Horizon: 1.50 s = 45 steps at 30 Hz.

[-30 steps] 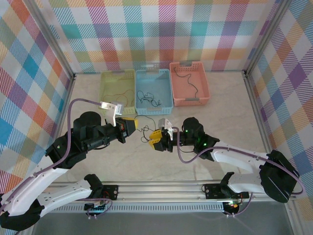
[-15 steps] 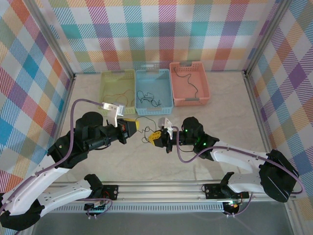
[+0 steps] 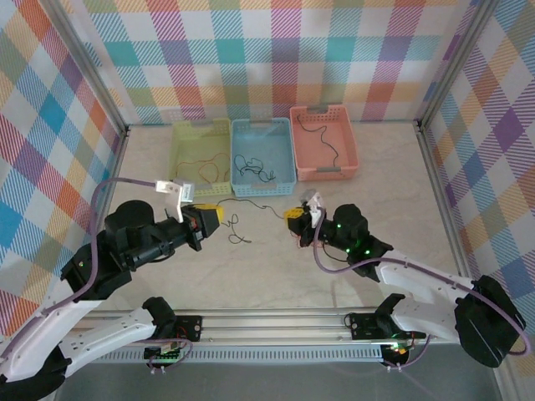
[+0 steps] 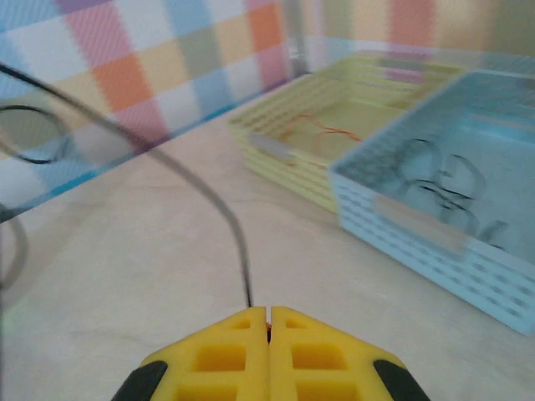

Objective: Untangle the cables

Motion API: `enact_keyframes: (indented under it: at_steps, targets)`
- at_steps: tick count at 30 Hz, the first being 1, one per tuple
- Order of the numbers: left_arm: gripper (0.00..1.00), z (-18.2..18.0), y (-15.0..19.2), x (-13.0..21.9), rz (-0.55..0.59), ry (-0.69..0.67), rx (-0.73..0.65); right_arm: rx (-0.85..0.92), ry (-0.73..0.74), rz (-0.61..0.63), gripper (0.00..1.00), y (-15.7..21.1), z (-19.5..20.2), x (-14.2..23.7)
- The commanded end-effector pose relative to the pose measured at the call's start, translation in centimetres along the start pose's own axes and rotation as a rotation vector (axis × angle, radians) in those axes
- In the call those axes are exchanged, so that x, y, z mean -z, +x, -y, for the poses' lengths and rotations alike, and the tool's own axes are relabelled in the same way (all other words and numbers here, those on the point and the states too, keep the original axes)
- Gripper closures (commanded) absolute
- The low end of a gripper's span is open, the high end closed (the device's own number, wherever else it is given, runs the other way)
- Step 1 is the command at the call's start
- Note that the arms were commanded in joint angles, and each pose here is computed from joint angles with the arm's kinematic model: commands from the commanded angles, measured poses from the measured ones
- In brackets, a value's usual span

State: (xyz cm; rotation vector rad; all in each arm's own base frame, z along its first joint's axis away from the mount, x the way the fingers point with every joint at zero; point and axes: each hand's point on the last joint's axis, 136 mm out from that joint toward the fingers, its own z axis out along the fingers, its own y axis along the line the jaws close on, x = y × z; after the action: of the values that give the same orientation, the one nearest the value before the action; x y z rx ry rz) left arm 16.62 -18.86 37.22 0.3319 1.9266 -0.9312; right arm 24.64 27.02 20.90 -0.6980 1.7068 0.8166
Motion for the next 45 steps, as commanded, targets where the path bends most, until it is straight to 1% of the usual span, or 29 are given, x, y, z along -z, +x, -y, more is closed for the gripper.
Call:
enact_keyframes:
  at_steps: [1,6,9,10,11,12,13,14,15,16,18,19,22,23,25,27,28,30,31,33,36,40,43,45]
  targets:
    - [1.0,-0.2,-0.5,1.5,0.029,-0.017,-0.028,-0.053,0.129,0.056,1.0,-1.0,2.7,1.3]
    - [1.0,-0.2,-0.4,1.5,0.028,-0.019,-0.029,-0.089,0.195,0.07,1.0,-1.1,4.4,2.1]
    - [1.0,-0.2,-0.3,1.0,0.022,-0.015,-0.022,-0.094,0.179,0.066,1.0,-1.2,4.3,2.0]
    - [1.0,-0.2,-0.3,0.7,0.022,-0.017,-0.015,-0.092,0.16,0.067,0.93,-1.4,3.9,1.9]
    - [1.0,-0.4,-0.4,0.5,0.027,-0.025,-0.006,-0.092,0.134,0.07,0.7,-1.6,3.5,1.9]
    - [1.0,-0.7,-0.4,0.2,0.03,-0.041,0.005,-0.087,0.105,0.079,0.51,-1.9,2.9,1.9]
    - [1.0,-1.3,-0.4,-0.1,0.04,-0.071,0.023,-0.081,0.059,0.087,0.37,-2.3,2.1,2.0]
    - [1.0,-2.0,-0.5,-0.4,0.052,-0.109,0.046,-0.074,0.002,0.096,0.31,-2.7,1.0,2.1]
    - [1.0,-2.6,-0.6,-0.6,0.064,-0.145,0.067,-0.066,-0.056,0.104,0.3,-3.1,0.0,2.2]
    - [1.0,-3.5,-0.7,-0.9,0.077,-0.193,0.094,-0.053,-0.137,0.109,0.29,-3.5,-1.5,2.5]
    - [1.0,-5.0,-1.0,-1.1,0.105,-0.278,0.144,-0.029,-0.287,0.107,0.33,-4.0,-4.3,3.0]
    - [1.0,-5.5,-1.1,-1.2,0.117,-0.309,0.167,-0.021,-0.339,0.1,0.35,-4.1,-5.4,3.2]
    - [1.0,-5.9,-1.5,-1.8,0.155,-0.327,0.236,-0.003,-0.404,0.078,0.36,-4.1,-7.3,3.2]
    - [1.0,-6.3,-1.7,-2.0,0.182,-0.342,0.281,-0.001,-0.426,0.068,0.37,-4.0,-7.9,3.1]
    - [1.0,-8.2,-1.5,-1.8,0.229,-0.443,0.398,-0.028,-0.444,0.038,0.38,-3.8,-8.5,2.5]
    - [1.0,-9.0,-1.6,-1.9,0.243,-0.506,0.431,-0.07,-0.459,0.006,0.4,-3.7,-9.0,1.6]
    - [1.0,-9.5,-1.5,-2.0,0.245,-0.542,0.45,-0.095,-0.463,-0.006,0.41,-3.8,-9.2,1.1]
    - [1.0,-9.9,-1.4,-2.4,0.257,-0.57,0.477,-0.146,-0.468,-0.01,0.41,-3.9,-9.7,0.3]
    - [1.0,-10.0,-1.3,-2.7,0.259,-0.575,0.497,-0.185,-0.441,-0.011,0.41,-3.9,-9.5,-0.4]
    - [1.0,-10.0,-1.3,-3.2,0.267,-0.572,0.53,-0.257,-0.4,-0.052,0.44,-3.4,-9.4,-1.8]
    - [1.0,-10.1,-1.3,-3.7,0.274,-0.575,0.555,-0.356,-0.307,-0.105,0.47,-2.4,-8.7,-3.9]
    - [1.0,-10.6,-1.1,-4.1,0.276,-0.618,0.577,-0.48,-0.281,-0.14,0.5,-1.8,-8.9,-5.9]
    - [1.0,-10.5,-0.8,-4.7,0.26,-0.617,0.589,-0.488,-0.277,-0.166,0.52,-1.3,-9.8,-7.3]
    - [1.0,-10.3,-0.6,-5.1,0.248,-0.61,0.59,-0.508,-0.221,-0.192,0.54,-0.5,-9.3,-8.5]
